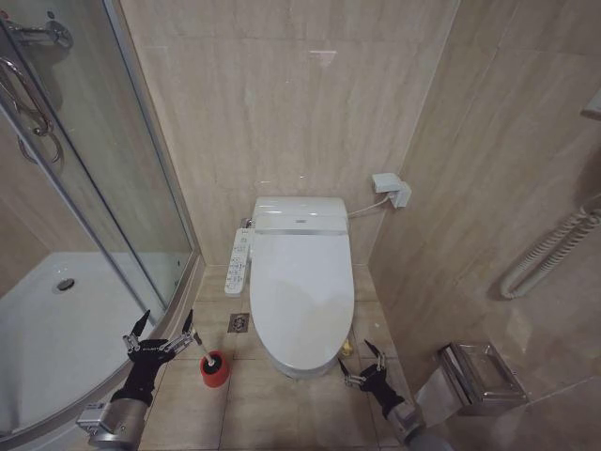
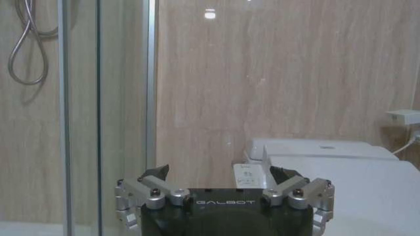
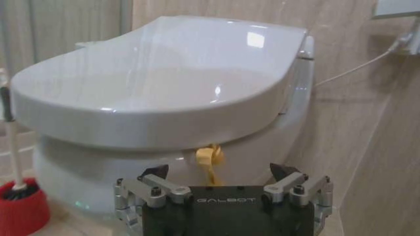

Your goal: Open the toilet lid, clean the toilet bowl with a toilet brush, close the toilet lid, and flush.

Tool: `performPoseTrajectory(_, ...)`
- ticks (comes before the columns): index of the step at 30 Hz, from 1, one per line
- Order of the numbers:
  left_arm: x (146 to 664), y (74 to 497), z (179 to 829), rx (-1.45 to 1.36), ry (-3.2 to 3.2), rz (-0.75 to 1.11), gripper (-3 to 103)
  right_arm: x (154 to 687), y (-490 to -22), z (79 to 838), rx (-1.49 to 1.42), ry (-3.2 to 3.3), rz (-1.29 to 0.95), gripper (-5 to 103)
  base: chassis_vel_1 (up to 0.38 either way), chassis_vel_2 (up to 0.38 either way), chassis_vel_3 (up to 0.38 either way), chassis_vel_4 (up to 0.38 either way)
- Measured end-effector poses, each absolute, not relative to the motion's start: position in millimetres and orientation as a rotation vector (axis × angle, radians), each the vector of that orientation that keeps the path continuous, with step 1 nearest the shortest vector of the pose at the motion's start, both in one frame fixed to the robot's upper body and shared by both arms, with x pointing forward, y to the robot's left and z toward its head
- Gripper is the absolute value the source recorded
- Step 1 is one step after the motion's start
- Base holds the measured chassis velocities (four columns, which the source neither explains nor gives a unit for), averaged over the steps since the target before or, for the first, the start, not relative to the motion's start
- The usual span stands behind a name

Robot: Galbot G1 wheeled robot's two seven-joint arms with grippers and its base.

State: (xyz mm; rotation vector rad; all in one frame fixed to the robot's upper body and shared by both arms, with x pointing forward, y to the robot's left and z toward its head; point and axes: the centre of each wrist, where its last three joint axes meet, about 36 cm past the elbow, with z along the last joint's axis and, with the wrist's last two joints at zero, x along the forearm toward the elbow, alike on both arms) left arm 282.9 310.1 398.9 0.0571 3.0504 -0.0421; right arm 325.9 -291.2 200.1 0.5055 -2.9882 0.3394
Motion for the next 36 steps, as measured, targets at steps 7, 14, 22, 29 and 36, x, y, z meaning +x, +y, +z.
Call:
performPoseTrajectory(7,283,310,399,0.057,3.050,-0.042,100,329,-286,198,0.389,-3.002,0.352,100,0.000,0.000,0.000,0.000)
performPoseTrajectory(14,283,310,399,0.057,3.050,-0.042,100,331,-287,192,0.347,-3.010,0.362,100,0.000,0.000,0.000,0.000)
performPoseTrajectory(22,283,310,399,0.057,3.050,-0.042,100,338,-275,189,0.343,-3.029,0.326,100,0.000,0.000,0.000,0.000)
performPoseTrajectory(29,283,310,399,0.057,3.050,-0.042,100,345,-267,189,0.306,-3.050,0.303,100,0.000,0.000,0.000,0.000)
performPoseTrajectory(36,283,310,399,0.057,3.051,-0.042,100,351,-262,190,0.270,-3.074,0.304,100,0.000,0.000,0.000,0.000)
